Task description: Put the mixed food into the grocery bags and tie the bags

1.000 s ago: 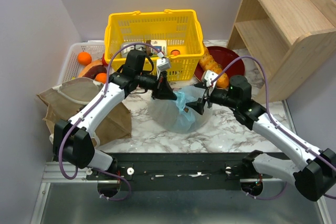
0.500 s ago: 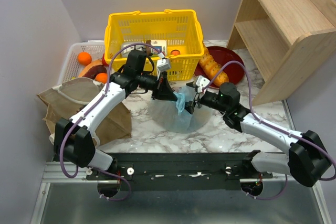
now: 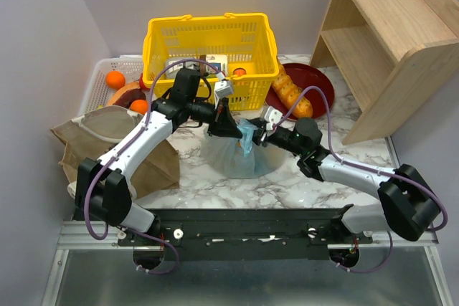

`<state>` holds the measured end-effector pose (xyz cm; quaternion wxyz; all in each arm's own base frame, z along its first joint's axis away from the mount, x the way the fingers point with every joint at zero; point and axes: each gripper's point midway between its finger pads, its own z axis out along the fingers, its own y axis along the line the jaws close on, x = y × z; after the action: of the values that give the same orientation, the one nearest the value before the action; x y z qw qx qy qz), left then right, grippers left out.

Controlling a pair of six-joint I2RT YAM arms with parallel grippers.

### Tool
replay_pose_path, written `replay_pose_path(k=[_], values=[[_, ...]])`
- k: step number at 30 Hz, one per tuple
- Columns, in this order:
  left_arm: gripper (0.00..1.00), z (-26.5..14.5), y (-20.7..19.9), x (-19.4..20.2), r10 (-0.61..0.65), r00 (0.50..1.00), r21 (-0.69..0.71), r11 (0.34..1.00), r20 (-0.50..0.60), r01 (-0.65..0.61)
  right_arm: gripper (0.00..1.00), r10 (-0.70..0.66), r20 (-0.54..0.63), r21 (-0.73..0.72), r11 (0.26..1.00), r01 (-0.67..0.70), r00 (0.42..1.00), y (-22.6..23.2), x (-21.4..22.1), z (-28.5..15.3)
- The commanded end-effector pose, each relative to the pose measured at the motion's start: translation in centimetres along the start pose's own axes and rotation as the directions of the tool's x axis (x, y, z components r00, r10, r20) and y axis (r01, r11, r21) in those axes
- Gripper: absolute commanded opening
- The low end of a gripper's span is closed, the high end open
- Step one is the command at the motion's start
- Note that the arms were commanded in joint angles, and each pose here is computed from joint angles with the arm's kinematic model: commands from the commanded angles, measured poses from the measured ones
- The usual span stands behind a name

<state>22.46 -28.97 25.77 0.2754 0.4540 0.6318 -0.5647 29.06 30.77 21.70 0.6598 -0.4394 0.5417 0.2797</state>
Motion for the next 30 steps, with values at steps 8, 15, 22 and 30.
replay_pose_path(k=[8, 15, 22, 30], values=[[0.00, -1.5, -0.1, 0.0, 0.046, 0.998, -0.089, 0.995, -0.047, -0.050, 0.01, 0.074, -0.176, 0.250, 0.968, -0.028, 0.982, -4.0, 1.1, -2.8], [0.00, -2.7, 1.8, -0.8, 0.149, 0.984, -0.312, 0.934, -0.097, -0.172, 0.01, 0.140, -0.271, 0.408, 0.913, -0.018, 0.952, -5.9, -0.1, -7.2], [0.00, -2.2, 2.5, -2.2, 0.312, 0.928, -0.474, 0.798, -0.203, -0.372, 0.01, 0.227, -0.384, 0.346, 0.934, -0.089, 0.895, -3.7, 0.2, -9.0], [0.00, -1.0, 2.7, -0.2, 0.418, 0.846, -0.527, 0.662, -0.330, -0.532, 0.01, 0.246, -0.361, 0.166, 0.966, -0.198, 0.899, 0.7, -0.6, -9.6]])
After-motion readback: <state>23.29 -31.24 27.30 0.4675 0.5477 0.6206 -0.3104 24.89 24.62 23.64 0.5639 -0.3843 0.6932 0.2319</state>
